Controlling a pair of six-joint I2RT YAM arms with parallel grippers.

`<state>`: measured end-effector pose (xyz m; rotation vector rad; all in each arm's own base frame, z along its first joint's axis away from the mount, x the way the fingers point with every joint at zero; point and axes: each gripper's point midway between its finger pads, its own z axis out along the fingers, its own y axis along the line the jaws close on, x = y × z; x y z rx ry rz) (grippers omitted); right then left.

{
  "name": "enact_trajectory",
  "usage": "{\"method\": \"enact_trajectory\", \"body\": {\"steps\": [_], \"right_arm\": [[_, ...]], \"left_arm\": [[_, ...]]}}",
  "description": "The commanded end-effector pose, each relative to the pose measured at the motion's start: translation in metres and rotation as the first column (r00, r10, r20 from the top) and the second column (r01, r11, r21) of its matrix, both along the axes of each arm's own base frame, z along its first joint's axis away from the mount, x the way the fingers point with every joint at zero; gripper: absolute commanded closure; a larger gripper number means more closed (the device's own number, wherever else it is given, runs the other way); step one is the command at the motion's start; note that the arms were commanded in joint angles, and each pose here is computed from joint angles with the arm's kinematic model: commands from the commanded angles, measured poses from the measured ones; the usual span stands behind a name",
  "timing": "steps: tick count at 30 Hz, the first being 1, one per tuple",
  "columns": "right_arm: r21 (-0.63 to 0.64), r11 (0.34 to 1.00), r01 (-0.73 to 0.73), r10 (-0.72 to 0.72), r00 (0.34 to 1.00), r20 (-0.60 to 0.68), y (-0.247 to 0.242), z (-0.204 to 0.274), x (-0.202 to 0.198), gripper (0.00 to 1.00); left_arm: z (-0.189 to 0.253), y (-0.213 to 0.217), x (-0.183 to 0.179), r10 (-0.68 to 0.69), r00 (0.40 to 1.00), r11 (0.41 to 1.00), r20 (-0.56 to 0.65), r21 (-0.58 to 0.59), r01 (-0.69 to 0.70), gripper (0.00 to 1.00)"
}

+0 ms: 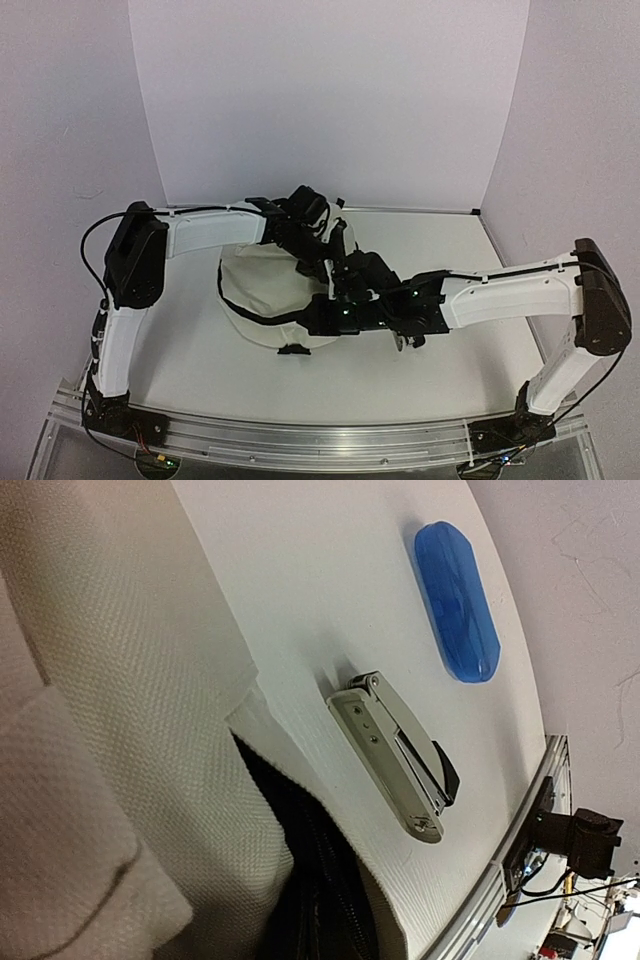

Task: Pack the student bag
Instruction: Zip the student bag at the center of the board.

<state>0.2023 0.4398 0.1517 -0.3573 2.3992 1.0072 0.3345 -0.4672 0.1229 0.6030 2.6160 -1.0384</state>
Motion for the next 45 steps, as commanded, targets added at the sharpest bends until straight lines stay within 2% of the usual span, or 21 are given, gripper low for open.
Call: {"method": "enact_trajectory", "body": {"steps": [1,6,8,9,11,13,16,18,21,24,27,29,33,36,39,40,41,42,45], "right_arm": [[0.072,0.991,0.117,-0.122,0.991,0.062,-0.002,0.029,0.017,1.0],[0.079,0.979,0.185,-0.192,0.978,0.082,-0.017,0.036,0.024,1.0],[0.074,0.978,0.197,-0.203,0.976,0.076,-0.021,0.033,0.026,1.0],[0.074,0.977,0.199,-0.204,0.976,0.074,-0.021,0.033,0.026,1.0],[0.067,0.976,0.208,-0.212,0.975,0.065,-0.023,0.028,0.027,1.0],[0.065,0.975,0.213,-0.216,0.974,0.06,-0.025,0.026,0.028,1.0],[0.062,0.973,0.22,-0.224,0.973,0.058,-0.028,0.025,0.029,1.0],[0.063,0.972,0.228,-0.232,0.971,0.057,-0.031,0.025,0.031,1.0],[0.063,0.971,0.232,-0.235,0.97,0.054,-0.033,0.024,0.032,1.0],[0.062,0.971,0.233,-0.236,0.971,0.047,-0.034,0.023,0.033,1.0],[0.061,0.971,0.23,-0.233,0.972,0.043,-0.034,0.022,0.032,1.0],[0.061,0.971,0.23,-0.232,0.972,0.041,-0.034,0.021,0.031,1.0],[0.062,0.972,0.229,-0.231,0.972,0.038,-0.034,0.021,0.031,1.0],[0.062,0.971,0.229,-0.232,0.972,0.039,-0.035,0.022,0.031,1.0],[0.067,0.971,0.23,-0.232,0.972,0.038,-0.035,0.023,0.031,1.0],[0.068,0.971,0.231,-0.234,0.971,0.04,-0.035,0.024,0.031,1.0],[0.068,0.971,0.231,-0.234,0.971,0.04,-0.035,0.024,0.031,1.0],[0.073,0.97,0.232,-0.236,0.971,0.042,-0.036,0.026,0.03,1.0],[0.075,0.968,0.24,-0.244,0.969,0.043,-0.039,0.028,0.031,1.0]], "left_arm": [[0.032,0.012,0.022,0.056,0.996,0.996,0.069,-0.074,-0.051,0.93],[0.067,0.053,0.04,0.149,0.98,0.985,0.129,-0.105,-0.136,0.48],[0.083,0.078,0.044,0.2,0.968,0.977,0.152,-0.111,-0.184,0.35],[0.091,0.085,0.045,0.212,0.964,0.974,0.161,-0.119,-0.194,0.34],[0.101,0.113,0.045,0.254,0.952,0.966,0.173,-0.102,-0.239,0.21],[0.104,0.131,0.042,0.278,0.944,0.96,0.179,-0.076,-0.269,0.13],[0.103,0.164,0.035,0.327,0.928,0.944,0.18,-0.028,-0.328,0.03],[0.105,0.182,0.029,0.354,0.919,0.934,0.176,-0.018,-0.356,0.01],[0.103,0.213,0.024,0.423,0.893,0.904,0.155,-0.007,-0.427,0.0],[0.077,0.253,0.017,0.515,0.855,0.856,0.062,0.018,-0.517,0.0],[0.066,0.265,0.011,0.546,0.838,0.838,0.0,0.003,-0.546,0.01],[0.059,0.271,0.009,0.562,0.826,0.826,-0.033,-0.009,-0.563,0.06],[0.044,0.28,0.007,0.585,0.808,0.81,-0.064,-0.001,-0.586,0.2],[0.037,0.275,0.009,0.571,0.817,0.819,-0.086,-0.017,-0.574,0.28],[0.024,0.271,0.011,0.554,0.825,0.83,-0.111,-0.001,-0.558,0.43],[0.021,0.268,0.011,0.545,0.829,0.835,-0.123,-0.006,-0.55,0.51],[0.02,0.267,0.011,0.542,0.831,0.837,-0.126,-0.009,-0.548,0.53],[0.019,0.264,0.012,0.532,0.836,0.842,-0.138,-0.025,-0.54,0.64],[0.021,0.258,0.012,0.517,0.842,0.845,-0.152,-0.064,-0.531,0.79]]}}
